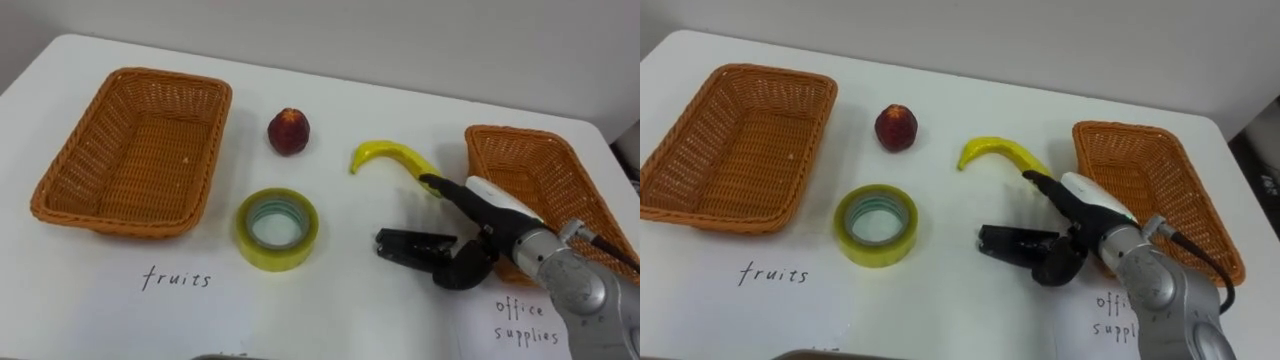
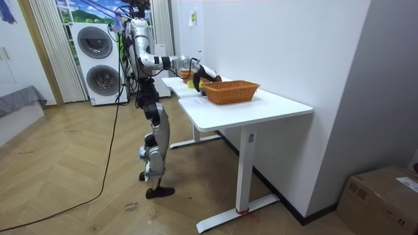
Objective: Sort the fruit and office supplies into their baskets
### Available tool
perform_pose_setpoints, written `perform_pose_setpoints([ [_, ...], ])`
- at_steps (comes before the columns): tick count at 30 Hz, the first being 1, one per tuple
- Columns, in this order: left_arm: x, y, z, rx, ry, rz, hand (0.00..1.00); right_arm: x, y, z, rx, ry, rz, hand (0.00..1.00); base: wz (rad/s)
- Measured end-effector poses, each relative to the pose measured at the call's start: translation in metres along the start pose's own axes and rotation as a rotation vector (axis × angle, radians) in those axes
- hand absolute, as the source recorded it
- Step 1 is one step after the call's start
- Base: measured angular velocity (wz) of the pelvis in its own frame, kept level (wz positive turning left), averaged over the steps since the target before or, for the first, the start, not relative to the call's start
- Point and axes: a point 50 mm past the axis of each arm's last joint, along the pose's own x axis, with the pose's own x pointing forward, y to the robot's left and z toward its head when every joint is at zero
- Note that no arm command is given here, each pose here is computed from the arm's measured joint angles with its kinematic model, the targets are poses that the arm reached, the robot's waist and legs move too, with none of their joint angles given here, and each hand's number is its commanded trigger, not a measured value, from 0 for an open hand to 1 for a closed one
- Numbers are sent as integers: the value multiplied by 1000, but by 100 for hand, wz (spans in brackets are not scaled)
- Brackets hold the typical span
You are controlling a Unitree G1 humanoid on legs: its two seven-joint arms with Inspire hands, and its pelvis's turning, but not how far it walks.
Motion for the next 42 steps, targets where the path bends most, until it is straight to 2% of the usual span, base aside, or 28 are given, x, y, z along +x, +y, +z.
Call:
perform_pose_setpoints([
  [23, 1, -3, 5, 1, -11, -38, 0, 7, 14, -2, 1, 18, 79, 0, 1],
  [42, 1, -2, 5, 2, -9, -34, 0, 15, 9, -2, -3, 30, 76, 0, 0],
])
